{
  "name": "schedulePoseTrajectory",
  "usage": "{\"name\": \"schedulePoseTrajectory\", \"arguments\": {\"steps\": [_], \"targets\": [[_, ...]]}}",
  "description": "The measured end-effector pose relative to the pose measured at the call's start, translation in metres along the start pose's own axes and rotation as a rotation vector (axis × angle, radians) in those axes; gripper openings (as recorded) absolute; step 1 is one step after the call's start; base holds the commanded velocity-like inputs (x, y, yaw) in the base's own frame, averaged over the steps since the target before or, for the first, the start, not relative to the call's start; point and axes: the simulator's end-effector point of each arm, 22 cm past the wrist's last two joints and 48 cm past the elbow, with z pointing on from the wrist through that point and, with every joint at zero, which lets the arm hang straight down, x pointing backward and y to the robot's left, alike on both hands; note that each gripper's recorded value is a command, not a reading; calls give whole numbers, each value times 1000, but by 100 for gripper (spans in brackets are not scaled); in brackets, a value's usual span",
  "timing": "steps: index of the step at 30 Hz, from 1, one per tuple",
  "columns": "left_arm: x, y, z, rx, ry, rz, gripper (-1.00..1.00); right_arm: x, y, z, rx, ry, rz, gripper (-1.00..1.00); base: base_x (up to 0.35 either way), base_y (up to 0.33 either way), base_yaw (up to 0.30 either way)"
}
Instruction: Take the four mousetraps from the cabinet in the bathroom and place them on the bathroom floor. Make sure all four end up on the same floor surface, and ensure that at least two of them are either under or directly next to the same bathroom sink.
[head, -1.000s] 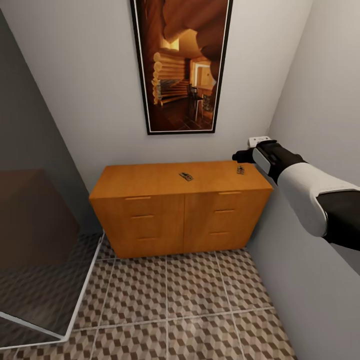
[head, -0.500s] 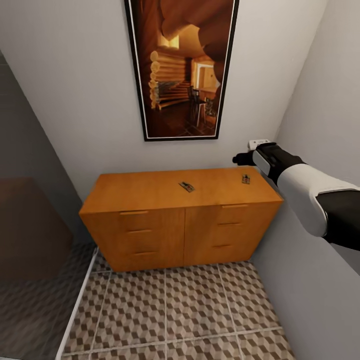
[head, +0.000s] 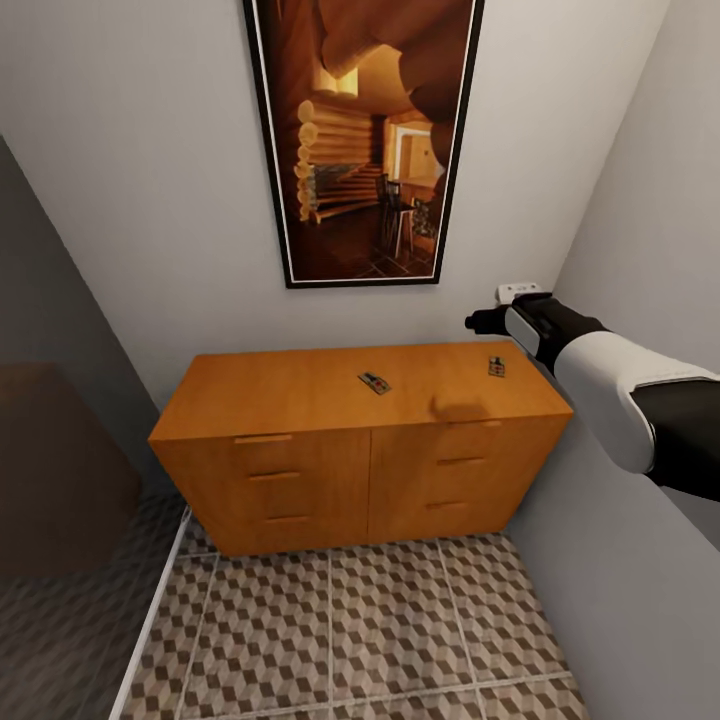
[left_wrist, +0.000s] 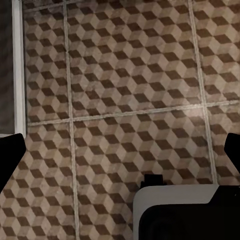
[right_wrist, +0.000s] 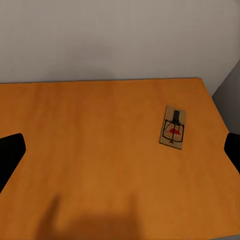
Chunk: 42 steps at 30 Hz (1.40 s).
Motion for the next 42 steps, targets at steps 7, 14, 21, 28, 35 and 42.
{"name": "schedulePoseTrajectory", "arguments": {"steps": [7,14,21,28,35,42], "targets": [[1,0,0,0,2,0,100,6,-1,2,2,9,1,100,5,0,0],[5,0,0,1,11,2,100,13,0,8,2,21,0,100,0,0,0],[10,-1,-1,2,23,3,100,21,-1,14,5,32,-2,100,0,0,0],[17,-1,-1,3,36,5,100,28,0,20,5,43,-4,100,4,0,0],[22,-2,-2,4,47,7,100,36,1,26,4,55,-5,100,95,-42,0],[27,-2,-2,5,58,8,100,44,3,32,2,66,-6,100,153,-114,0]]}}
